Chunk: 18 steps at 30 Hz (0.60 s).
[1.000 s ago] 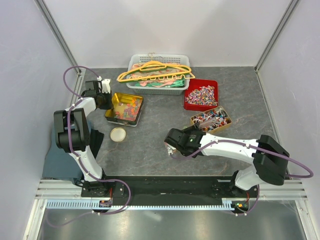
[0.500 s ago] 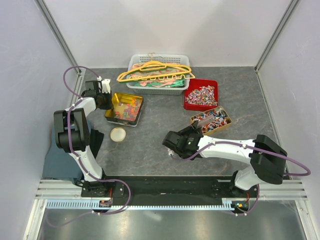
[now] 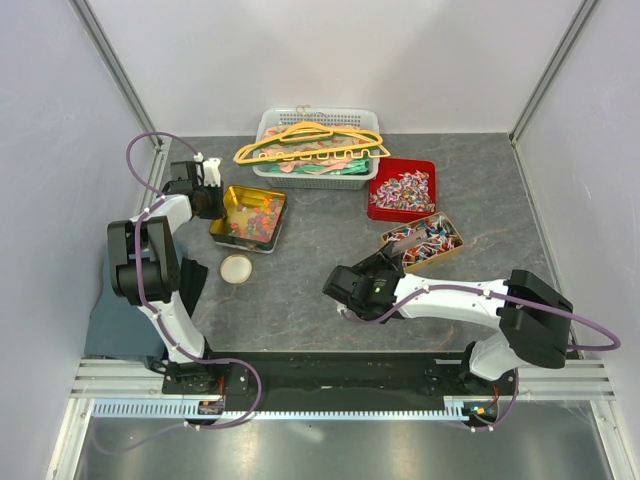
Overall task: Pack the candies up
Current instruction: Place the fake candies in the packing bottle.
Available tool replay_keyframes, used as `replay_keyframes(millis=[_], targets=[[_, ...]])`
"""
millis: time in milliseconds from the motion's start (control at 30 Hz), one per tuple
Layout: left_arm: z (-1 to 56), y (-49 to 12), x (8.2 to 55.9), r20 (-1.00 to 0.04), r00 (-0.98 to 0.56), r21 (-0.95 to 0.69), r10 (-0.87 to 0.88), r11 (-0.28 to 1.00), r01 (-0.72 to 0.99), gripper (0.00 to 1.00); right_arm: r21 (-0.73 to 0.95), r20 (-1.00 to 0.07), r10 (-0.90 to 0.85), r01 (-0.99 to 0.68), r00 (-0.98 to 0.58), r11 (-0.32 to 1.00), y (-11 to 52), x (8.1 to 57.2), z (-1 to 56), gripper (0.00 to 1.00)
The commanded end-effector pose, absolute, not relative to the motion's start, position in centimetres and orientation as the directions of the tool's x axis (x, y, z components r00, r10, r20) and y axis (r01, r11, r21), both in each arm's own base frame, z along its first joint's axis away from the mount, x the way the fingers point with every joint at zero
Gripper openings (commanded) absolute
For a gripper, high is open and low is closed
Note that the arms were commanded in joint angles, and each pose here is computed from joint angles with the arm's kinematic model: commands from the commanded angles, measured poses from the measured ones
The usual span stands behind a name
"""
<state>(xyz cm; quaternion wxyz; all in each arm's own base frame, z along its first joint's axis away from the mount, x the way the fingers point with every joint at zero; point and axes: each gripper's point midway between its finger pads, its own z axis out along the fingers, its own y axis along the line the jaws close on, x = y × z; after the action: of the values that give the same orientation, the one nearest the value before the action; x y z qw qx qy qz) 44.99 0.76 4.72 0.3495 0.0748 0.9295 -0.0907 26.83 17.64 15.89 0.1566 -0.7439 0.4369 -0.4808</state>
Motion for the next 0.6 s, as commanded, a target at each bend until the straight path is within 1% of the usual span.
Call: replay_keyframes(millis=[0,100,233,333,367,400,467,533,567], targets=[[7.4,0.2,46.7,-0.717,-0.697,-0.167,0.023,0.965,0.204,0.02,-0.693,0.585,-0.806,-0.458,0.095,-0.557,17.6,27.0,17.5,0.0],[7.6,-0.2,46.6,-0.72,-0.693,-0.178,0.025,0.959,0.221,0.02,-0.716,0.526,-0.843,-0.477,0.111,-0.51,18.0,26.9,18.3,0.0],[8.1,-0.8,46.3,-0.73,-0.682,-0.185,0.039,0.95,0.252,0.02,-0.768,0.4,-0.91,-0.501,0.11,-0.398,18.5,27.2,19.8,0.0],[8.2,-0.8,46.1,-0.729,-0.683,-0.179,0.049,0.949,0.259,0.02,-0.807,0.264,-0.959,-0.522,0.103,-0.278,18.7,27.4,21.1,0.0],[8.2,-0.7,46.1,-0.728,-0.683,-0.176,0.051,0.949,0.26,0.04,-0.812,0.206,-0.972,-0.534,0.113,-0.235,18.9,27.3,21.3,0.0],[8.2,-0.7,46.0,-0.727,-0.684,-0.172,0.057,0.95,0.262,0.08,-0.815,0.173,-0.98,-0.544,0.1,-0.2,18.6,27.4,21.4,0.0],[8.3,-0.7,46.0,-0.729,-0.682,-0.17,0.063,0.948,0.268,0.18,-0.817,0.07,-0.993,-0.566,0.097,-0.112,18.7,27.2,21.7,0.0],[8.6,-0.9,45.9,-0.732,-0.679,-0.176,0.065,0.944,0.28,0.23,-0.809,-0.015,-0.998,-0.587,0.068,-0.028,18.4,27.3,21.7,0.0],[8.8,-0.9,45.8,-0.733,-0.677,-0.178,0.064,0.943,0.282,0.33,-0.805,-0.067,-0.996,-0.593,0.064,0.016,18.4,27.3,21.9,0.0]])
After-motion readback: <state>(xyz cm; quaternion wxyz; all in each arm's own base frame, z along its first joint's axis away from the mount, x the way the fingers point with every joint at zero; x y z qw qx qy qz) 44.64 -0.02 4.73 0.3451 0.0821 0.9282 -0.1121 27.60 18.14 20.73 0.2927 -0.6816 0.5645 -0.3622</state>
